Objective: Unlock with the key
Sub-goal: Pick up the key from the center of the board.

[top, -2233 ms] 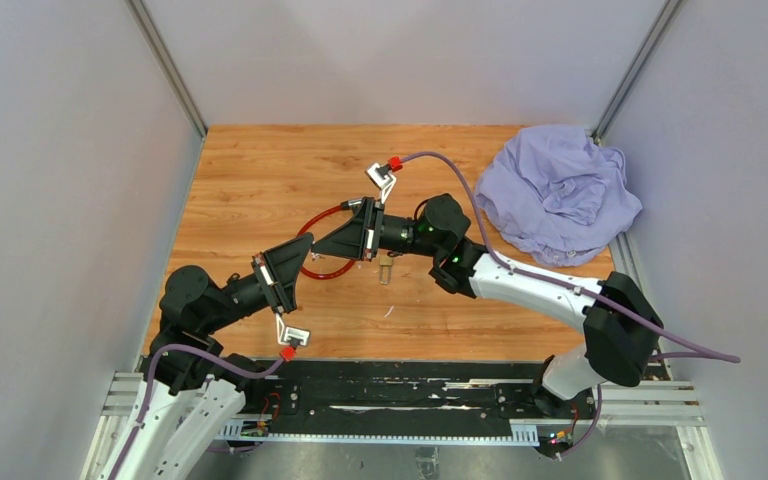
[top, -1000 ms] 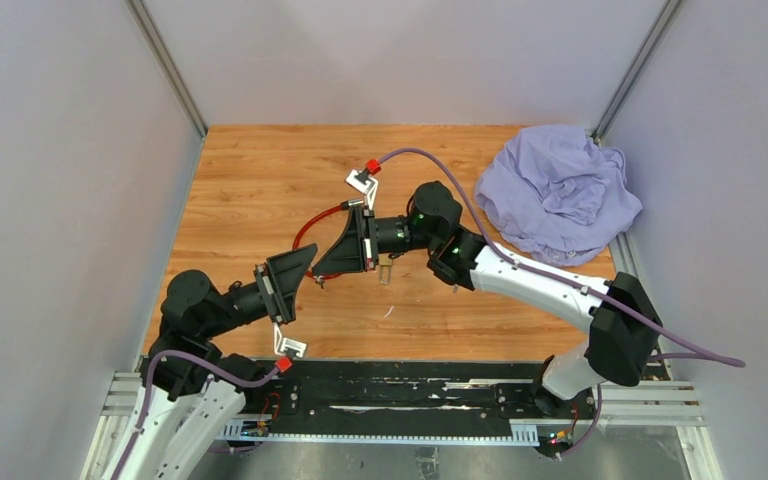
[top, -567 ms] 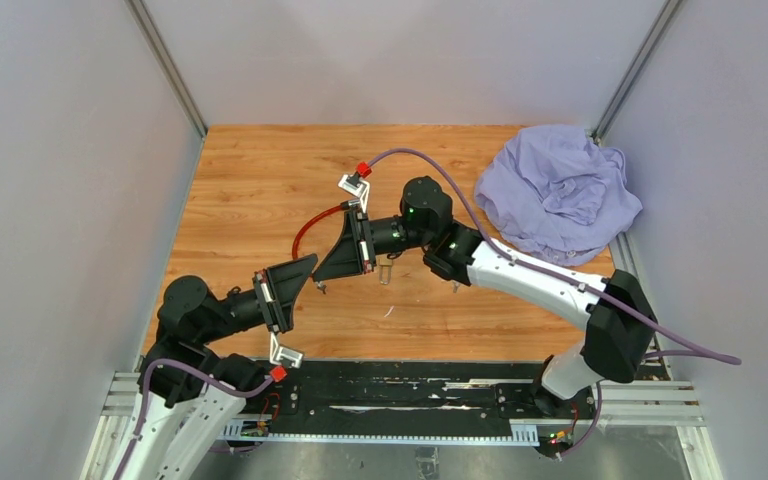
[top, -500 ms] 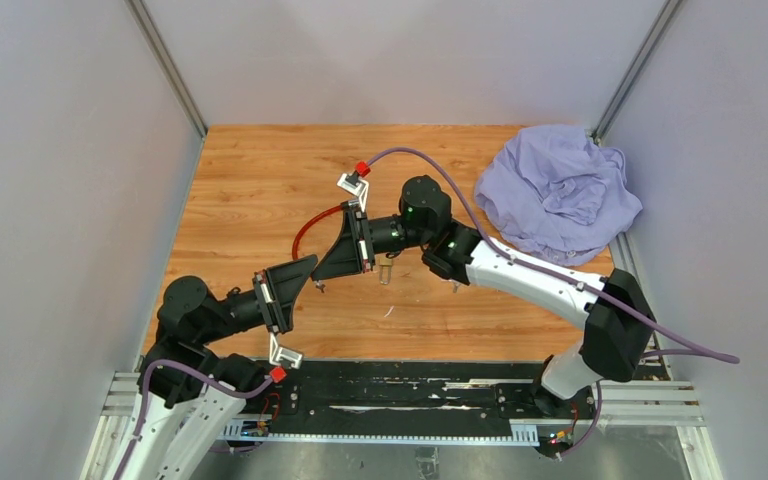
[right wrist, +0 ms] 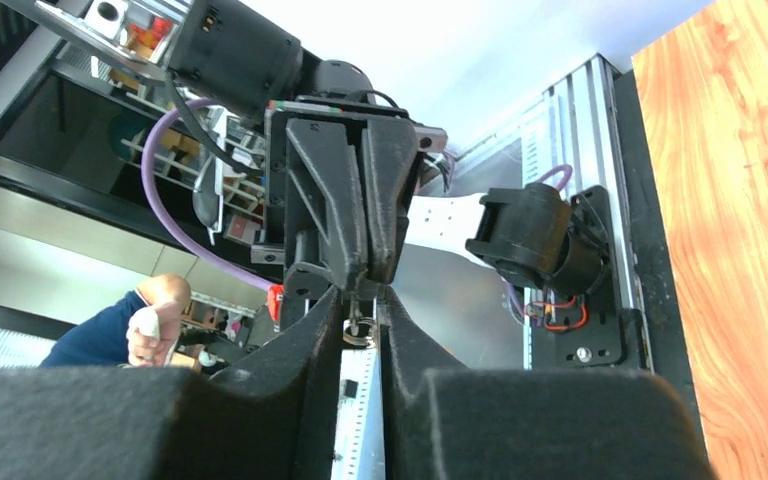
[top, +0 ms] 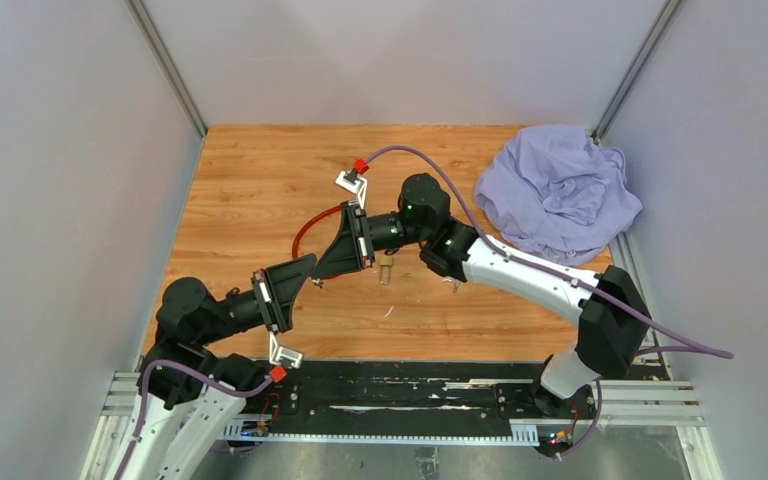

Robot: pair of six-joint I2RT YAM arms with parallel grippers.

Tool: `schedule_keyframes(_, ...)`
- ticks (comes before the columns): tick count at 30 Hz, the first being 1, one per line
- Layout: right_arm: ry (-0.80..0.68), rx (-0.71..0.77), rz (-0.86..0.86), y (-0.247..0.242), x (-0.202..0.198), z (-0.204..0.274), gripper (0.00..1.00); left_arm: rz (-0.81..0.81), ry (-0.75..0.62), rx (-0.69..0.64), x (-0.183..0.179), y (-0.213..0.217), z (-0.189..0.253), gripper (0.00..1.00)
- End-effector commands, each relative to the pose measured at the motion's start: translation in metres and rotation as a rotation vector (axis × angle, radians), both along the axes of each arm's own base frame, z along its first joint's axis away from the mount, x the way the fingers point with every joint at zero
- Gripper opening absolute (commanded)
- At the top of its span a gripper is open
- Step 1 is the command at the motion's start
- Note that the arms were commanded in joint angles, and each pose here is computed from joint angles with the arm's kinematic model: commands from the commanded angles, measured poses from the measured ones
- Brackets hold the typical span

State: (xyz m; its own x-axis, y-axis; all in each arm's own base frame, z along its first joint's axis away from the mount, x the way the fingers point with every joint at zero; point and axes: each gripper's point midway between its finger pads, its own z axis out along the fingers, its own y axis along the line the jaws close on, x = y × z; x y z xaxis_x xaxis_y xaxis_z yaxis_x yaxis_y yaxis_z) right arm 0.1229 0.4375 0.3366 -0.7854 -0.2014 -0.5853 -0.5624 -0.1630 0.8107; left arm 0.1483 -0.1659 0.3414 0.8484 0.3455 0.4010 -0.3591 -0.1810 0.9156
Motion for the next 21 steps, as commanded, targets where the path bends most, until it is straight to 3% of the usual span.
schedule_keyframes(1, -0.027, 0.107, -0.018, -0.004, 0.011, 0.021, 0.27, 0.028, -0.006, -0.057, 0.002, 0.005, 0.017, 0.00)
schedule_keyframes(3, -0.013, 0.146, -0.042, -0.006, 0.014, 0.025, 0.34, 0.052, -0.005, -0.066, 0.006, 0.007, 0.018, 0.00)
schedule_keyframes(7, 0.021, 0.205, -0.070, -0.008, 0.017, 0.028, 0.36, 0.075, -0.017, -0.069, 0.010, 0.009, 0.017, 0.00)
schedule_keyframes(16, 0.055, 0.217, -0.092, -0.005, 0.022, 0.026, 0.33, 0.087, -0.034, -0.058, 0.014, 0.009, 0.015, 0.00)
schedule_keyframes(21, 0.068, 0.209, -0.096, -0.003, 0.024, 0.022, 0.26, 0.092, -0.041, -0.054, 0.015, 0.010, 0.016, 0.00)
